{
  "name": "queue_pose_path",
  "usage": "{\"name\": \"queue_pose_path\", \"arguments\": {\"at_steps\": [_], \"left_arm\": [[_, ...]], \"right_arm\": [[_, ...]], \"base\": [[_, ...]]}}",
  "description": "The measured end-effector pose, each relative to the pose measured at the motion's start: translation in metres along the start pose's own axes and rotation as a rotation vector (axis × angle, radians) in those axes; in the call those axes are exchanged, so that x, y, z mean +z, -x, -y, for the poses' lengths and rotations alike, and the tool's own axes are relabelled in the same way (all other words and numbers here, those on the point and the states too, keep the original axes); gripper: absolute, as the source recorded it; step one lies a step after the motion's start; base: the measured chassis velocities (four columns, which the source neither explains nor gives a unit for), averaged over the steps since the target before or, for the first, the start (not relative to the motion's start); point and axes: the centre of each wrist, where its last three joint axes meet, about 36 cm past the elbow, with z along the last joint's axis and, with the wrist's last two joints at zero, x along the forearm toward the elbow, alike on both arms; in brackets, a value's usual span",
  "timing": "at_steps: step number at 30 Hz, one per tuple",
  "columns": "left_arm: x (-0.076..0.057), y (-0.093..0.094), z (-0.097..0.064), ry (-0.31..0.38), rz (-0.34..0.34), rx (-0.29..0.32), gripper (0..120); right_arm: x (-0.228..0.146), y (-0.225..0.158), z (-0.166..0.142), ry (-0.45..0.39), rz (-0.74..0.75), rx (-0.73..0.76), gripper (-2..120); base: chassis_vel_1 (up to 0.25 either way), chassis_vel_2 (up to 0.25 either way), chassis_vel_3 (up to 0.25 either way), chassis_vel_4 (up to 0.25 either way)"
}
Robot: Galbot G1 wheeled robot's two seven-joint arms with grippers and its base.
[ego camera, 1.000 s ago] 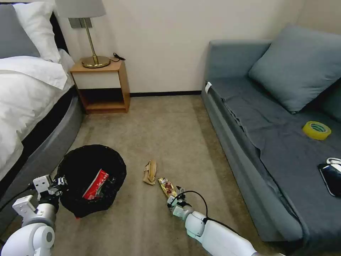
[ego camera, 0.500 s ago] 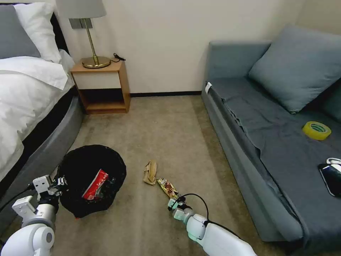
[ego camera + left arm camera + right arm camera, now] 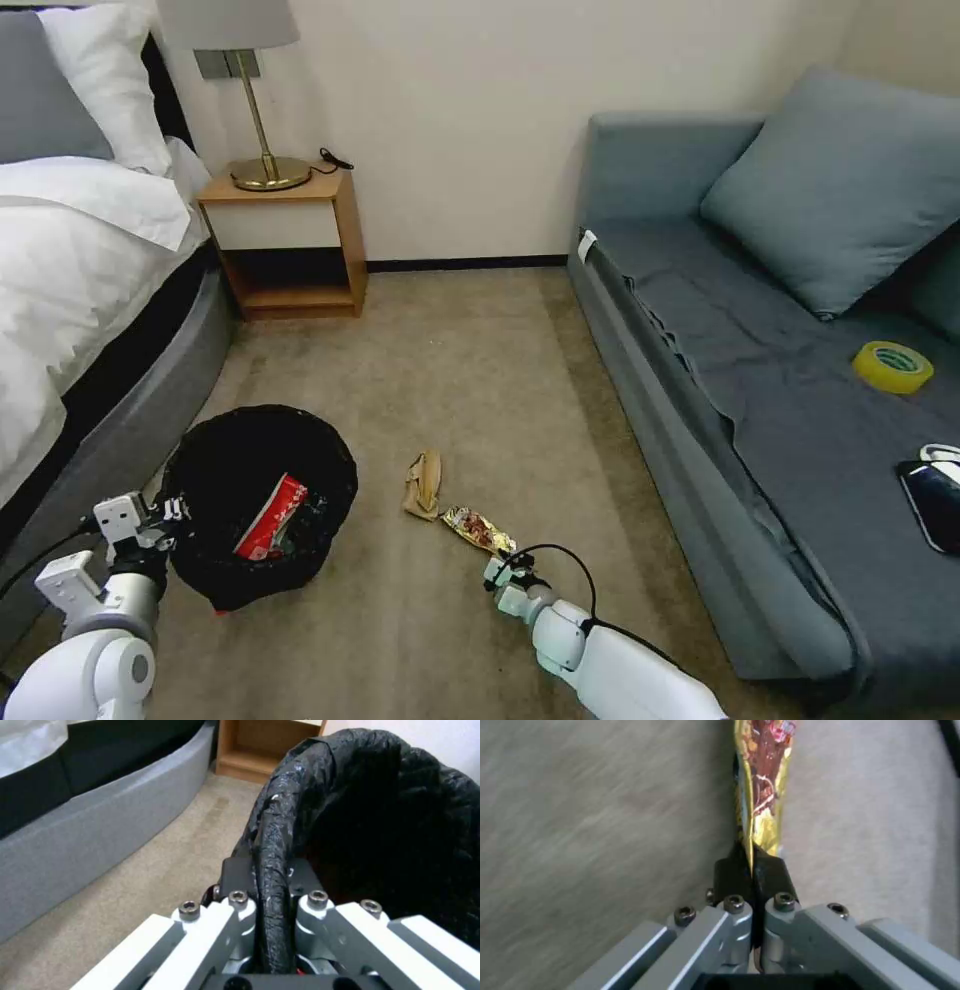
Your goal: Pick up the trash bin, then pick up the garbage on the floor and place it into the trash bin.
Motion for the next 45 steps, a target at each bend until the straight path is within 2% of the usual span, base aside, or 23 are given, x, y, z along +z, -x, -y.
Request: {"name": "queue_pose_path", "arguments": {"at_steps": [2, 3, 7, 8, 12, 13, 15, 18, 19, 21, 22, 28, 33, 38, 45], "left_arm": [[0.0, 0.0, 0.002, 0.0, 0.0, 0.005, 5], [0.0, 0.0, 0.002, 0.0, 0.0, 0.005, 5], [0.001, 0.002, 0.006, 0.0, -0.003, 0.017, 5], [0.001, 0.002, 0.006, 0.0, -0.003, 0.017, 5], [0.003, 0.003, 0.011, -0.003, -0.012, 0.031, 5], [0.003, 0.003, 0.011, -0.003, -0.012, 0.031, 5], [0.004, 0.003, 0.013, -0.006, -0.018, 0.037, 5], [0.006, 0.002, 0.016, -0.012, -0.029, 0.047, 5], [0.006, 0.002, 0.016, -0.012, -0.029, 0.047, 5], [0.008, 0.002, 0.018, -0.022, -0.039, 0.053, 5], [0.008, 0.003, 0.02, -0.029, -0.046, 0.058, 5], [0.011, 0.004, 0.029, -0.058, -0.072, 0.074, 5], [0.012, 0.004, 0.042, -0.091, -0.105, 0.104, 5], [0.011, 0.003, 0.045, -0.1, -0.109, 0.115, 5], [0.009, 0.001, 0.046, -0.107, -0.108, 0.119, 5]], "right_arm": [[-0.017, -0.005, 0.017, 0.056, 0.04, 0.035, 0], [-0.017, -0.005, 0.017, 0.056, 0.04, 0.035, 0], [-0.056, -0.024, 0.065, 0.151, 0.15, 0.119, 0], [-0.056, -0.024, 0.065, 0.151, 0.15, 0.119, 0], [-0.094, -0.049, 0.119, 0.225, 0.315, 0.189, 0], [-0.094, -0.049, 0.119, 0.225, 0.315, 0.189, 0], [-0.109, -0.06, 0.14, 0.256, 0.404, 0.212, 0], [-0.142, -0.083, 0.164, 0.343, 0.564, 0.198, 0], [-0.142, -0.083, 0.164, 0.343, 0.564, 0.198, 0], [-0.162, -0.102, 0.171, 0.406, 0.67, 0.119, 0], [-0.169, -0.112, 0.173, 0.431, 0.725, 0.06, 0], [-0.184, -0.135, 0.162, 0.44, 0.858, -0.106, 0], [-0.207, -0.167, 0.131, 0.467, 0.969, -0.329, 0], [-0.213, -0.175, 0.114, 0.467, 0.988, -0.43, 0], [-0.21, -0.169, 0.097, 0.45, 0.961, -0.499, 0]], "base": [[0.0, 0.0, 0.0, 0.0], [0.0, 0.0, 0.0, 0.0], [0.0, 0.0, 0.0, 0.0], [0.0, 0.0, 0.0, 0.0], [0.0, 0.0, 0.0, 0.0], [0.0, 0.0, 0.0, 0.0], [0.0, 0.0, 0.0, 0.0], [0.0, 0.0, 0.0, 0.0], [0.0, 0.0, 0.0, 0.0], [0.0, 0.0, 0.0, 0.0], [0.0, 0.0, 0.0, 0.0], [0.0, 0.0, 0.0, 0.0], [0.0, 0.0, 0.0, 0.0], [0.0, 0.0, 0.0, 0.0], [0.0, 0.0, 0.0, 0.0]]}}
